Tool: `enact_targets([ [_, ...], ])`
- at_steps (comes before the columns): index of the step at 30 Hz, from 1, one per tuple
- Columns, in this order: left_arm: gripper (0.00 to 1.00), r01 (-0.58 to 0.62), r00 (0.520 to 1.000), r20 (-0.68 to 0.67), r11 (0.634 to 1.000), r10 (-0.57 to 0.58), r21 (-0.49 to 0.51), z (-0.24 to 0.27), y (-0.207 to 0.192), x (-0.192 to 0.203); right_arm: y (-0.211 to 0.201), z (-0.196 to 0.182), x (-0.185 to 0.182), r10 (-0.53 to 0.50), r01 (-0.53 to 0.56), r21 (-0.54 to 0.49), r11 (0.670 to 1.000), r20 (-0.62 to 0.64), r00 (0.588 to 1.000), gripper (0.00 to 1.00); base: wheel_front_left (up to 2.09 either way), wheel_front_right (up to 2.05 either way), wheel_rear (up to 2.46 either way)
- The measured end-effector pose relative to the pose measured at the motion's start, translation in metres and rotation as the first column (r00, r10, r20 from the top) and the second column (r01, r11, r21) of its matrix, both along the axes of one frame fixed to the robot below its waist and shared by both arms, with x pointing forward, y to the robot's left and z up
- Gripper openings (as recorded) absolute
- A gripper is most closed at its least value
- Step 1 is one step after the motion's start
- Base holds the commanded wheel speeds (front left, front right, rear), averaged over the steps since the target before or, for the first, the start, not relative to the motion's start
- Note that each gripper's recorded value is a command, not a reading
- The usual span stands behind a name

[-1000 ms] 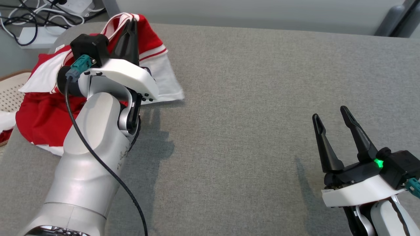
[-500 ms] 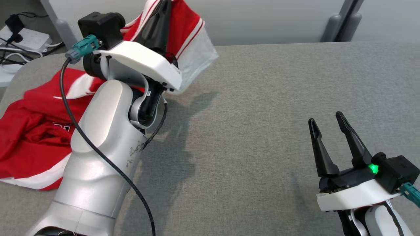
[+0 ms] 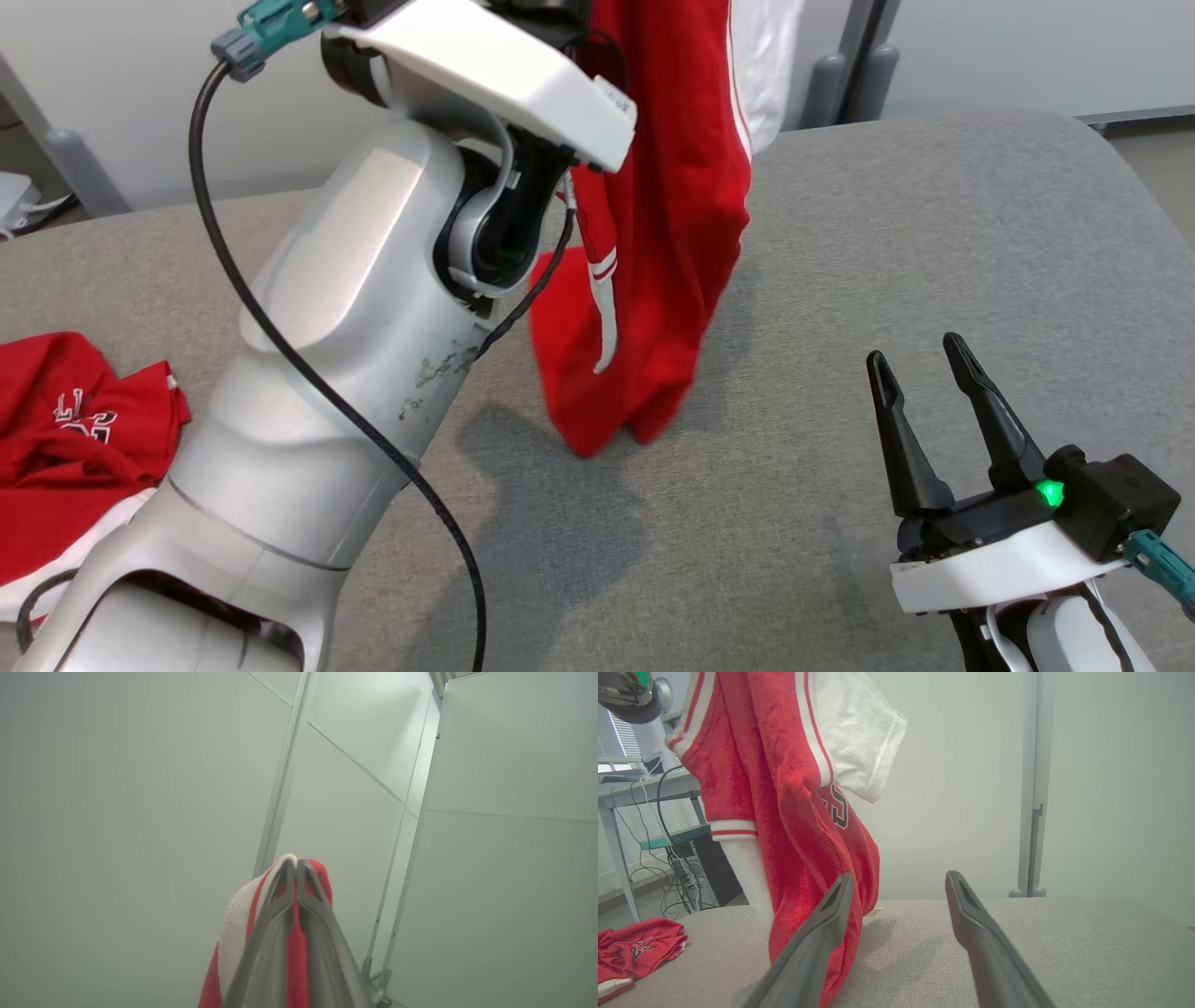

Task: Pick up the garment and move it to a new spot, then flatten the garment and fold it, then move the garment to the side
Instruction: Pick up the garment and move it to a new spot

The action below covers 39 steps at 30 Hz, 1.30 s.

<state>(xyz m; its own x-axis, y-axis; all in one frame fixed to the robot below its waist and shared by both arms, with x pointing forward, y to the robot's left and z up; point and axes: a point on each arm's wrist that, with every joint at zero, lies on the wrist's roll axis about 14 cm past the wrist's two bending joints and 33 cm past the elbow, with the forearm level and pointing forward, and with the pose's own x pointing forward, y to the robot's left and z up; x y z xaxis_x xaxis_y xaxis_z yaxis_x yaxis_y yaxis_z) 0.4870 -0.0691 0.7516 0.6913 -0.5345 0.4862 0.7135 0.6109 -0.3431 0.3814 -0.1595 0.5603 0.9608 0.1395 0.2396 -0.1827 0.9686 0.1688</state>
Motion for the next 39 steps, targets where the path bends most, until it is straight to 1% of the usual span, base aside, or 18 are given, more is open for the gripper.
enact_targets([
  [3,0.0,0.044,0.999,0.028,0.999,-0.043,-0.029,0.015,-0.015,-0.01,-0.006,0.002,-0.004,-0.019,0.02,-0.002,1.0,0.004,1.0,1.0,0.0,0.0,0.0],
  [6,0.0,0.087,0.996,0.024,0.996,-0.087,-0.029,0.017,-0.03,-0.017,-0.009,0.002,-0.006,-0.029,0.029,-0.002,1.0,0.003,1.0,1.0,0.0,0.0,0.0],
  [9,0.0,0.089,0.996,-0.008,0.996,-0.089,0.007,-0.001,-0.036,-0.014,-0.01,0.001,-0.006,-0.033,0.033,0.001,0.999,0.0,0.999,1.0,0.0,0.0,0.0],
  [12,0.0,0.06,0.995,-0.083,0.997,-0.057,0.038,-0.035,-0.03,-0.005,-0.009,-0.001,-0.004,-0.032,0.032,0.005,0.999,-0.004,0.999,1.0,0.0,0.0,0.0],
  [17,0.0,-0.012,0.969,-0.242,0.993,0.039,0.114,-0.114,0.003,0.004,-0.01,-0.01,-0.004,-0.034,0.034,0.009,0.999,-0.03,0.999,1.0,0.0,0.0,0.0],
  [21,0.0,-0.074,0.931,-0.34,0.983,0.129,0.171,-0.17,0.04,0.0,-0.005,-0.013,-0.002,-0.018,0.018,0.012,1.0,-0.038,0.999,1.0,0.0,0.0,0.0],
  [24,0.0,-0.129,0.897,-0.393,0.97,0.203,0.207,-0.202,0.068,-0.005,-0.001,-0.014,0.0,-0.005,0.006,0.012,1.0,-0.039,0.999,1.0,0.0,0.0,0.0],
  [30,0.0,-0.231,0.838,-0.419,0.923,0.35,0.307,-0.243,0.116,-0.014,0.004,-0.017,0.002,0.013,-0.013,0.008,1.0,-0.047,0.999,1.0,0.0,0.0,0.0],
  [36,0.0,-0.299,0.808,-0.371,0.861,0.458,0.412,-0.26,0.145,-0.014,0.006,-0.026,0.003,0.021,-0.021,0.001,1.0,-0.074,0.997,1.0,0.0,0.0,0.0],
  [39,0.0,-0.315,0.799,-0.356,0.842,0.484,0.439,-0.265,0.151,-0.012,0.009,-0.029,0.001,0.03,-0.03,0.002,1.0,-0.085,0.996,1.0,0.0,0.0,0.0],
])
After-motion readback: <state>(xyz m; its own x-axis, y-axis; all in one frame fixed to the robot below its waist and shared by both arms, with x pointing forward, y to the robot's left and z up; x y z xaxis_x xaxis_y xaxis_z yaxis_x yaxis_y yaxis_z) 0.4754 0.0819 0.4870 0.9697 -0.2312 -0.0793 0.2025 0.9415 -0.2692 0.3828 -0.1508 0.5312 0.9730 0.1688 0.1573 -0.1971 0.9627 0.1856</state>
